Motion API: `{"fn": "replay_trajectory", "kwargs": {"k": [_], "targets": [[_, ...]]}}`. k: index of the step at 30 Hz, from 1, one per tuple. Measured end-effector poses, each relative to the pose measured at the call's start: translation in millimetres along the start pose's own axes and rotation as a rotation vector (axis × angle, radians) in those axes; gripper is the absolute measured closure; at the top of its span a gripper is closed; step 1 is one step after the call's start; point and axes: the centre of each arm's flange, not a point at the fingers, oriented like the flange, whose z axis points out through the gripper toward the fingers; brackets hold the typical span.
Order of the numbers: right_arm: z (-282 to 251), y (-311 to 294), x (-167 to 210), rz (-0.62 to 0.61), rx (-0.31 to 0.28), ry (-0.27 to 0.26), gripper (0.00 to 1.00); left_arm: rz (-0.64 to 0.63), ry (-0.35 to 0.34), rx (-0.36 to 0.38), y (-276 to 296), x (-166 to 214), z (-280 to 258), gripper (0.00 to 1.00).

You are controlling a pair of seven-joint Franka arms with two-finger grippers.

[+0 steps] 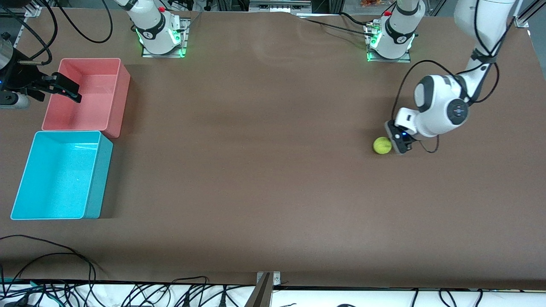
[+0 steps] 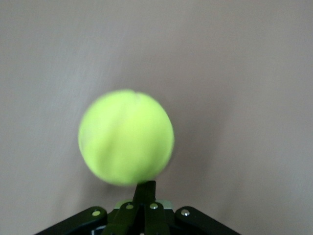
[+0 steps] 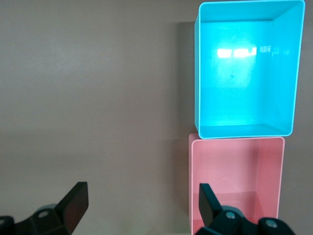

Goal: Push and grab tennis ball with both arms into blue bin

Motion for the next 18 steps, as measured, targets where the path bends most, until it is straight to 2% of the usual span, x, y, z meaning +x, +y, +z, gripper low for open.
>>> {"fn": "replay_trajectory", "kwargs": {"k": [18], "targets": [[1.5,-5.3,0.6,-0.01,0.0,-0.003,0.0,0.003,0.009,0.03,-27.4,-43.5,-20.2,0.99]]}}
